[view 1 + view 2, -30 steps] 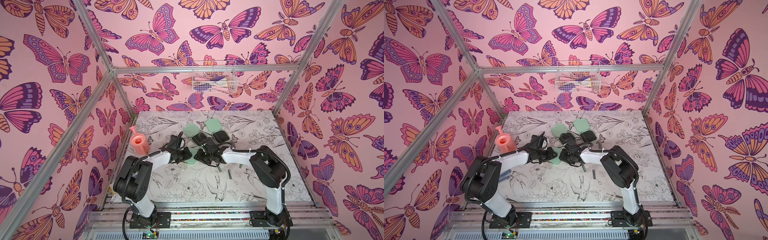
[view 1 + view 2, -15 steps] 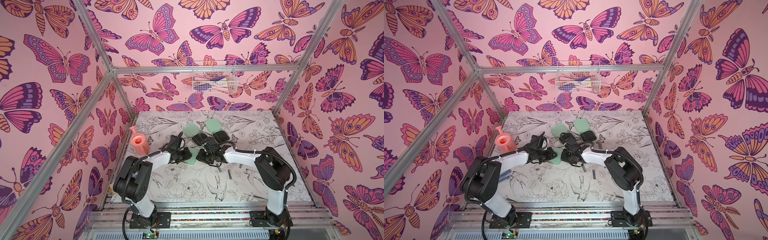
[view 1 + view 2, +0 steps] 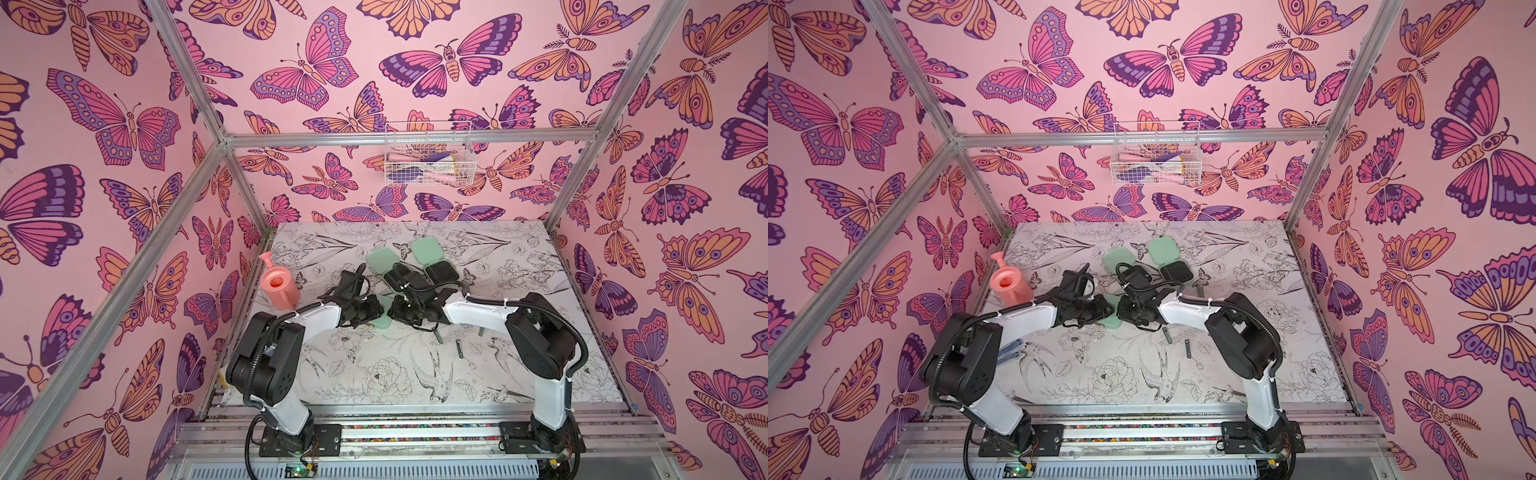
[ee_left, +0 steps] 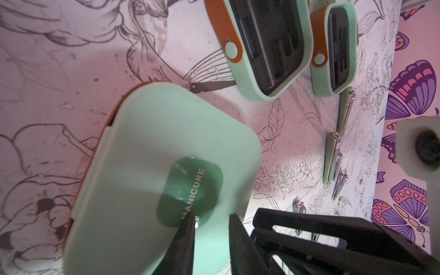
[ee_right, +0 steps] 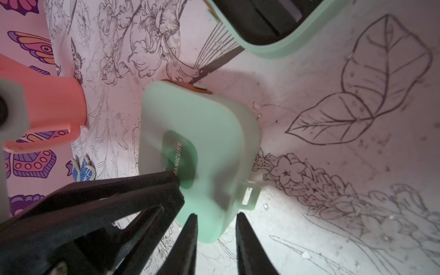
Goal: Organize nail clipper sets
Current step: Close the storage box at the center of the board.
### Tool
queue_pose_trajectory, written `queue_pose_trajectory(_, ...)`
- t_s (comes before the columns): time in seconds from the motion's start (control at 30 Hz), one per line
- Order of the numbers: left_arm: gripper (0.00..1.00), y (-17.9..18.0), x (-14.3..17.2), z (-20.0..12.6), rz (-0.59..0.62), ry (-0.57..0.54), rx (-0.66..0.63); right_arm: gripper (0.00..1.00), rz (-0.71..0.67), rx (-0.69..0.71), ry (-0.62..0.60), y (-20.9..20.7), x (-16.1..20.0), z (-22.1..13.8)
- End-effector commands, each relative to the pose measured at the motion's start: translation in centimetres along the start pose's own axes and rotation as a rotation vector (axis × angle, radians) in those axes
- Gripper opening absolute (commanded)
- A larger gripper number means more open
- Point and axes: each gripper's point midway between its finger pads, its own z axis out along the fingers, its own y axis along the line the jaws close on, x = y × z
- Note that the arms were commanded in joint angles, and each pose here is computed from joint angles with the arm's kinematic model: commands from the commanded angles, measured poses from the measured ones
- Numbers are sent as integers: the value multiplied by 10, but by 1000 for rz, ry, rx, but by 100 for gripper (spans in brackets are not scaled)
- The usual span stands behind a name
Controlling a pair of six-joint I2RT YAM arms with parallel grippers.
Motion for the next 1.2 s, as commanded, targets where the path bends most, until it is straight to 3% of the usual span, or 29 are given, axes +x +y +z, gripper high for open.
queue_pose_trajectory(0.0,29,66,61,7,-97,191,-226,30,1,26,15,-4,5,9)
queue_pose_trajectory(1.17,28,63,61,5,-97,191,-214,30,10,55,20,-16,8,33)
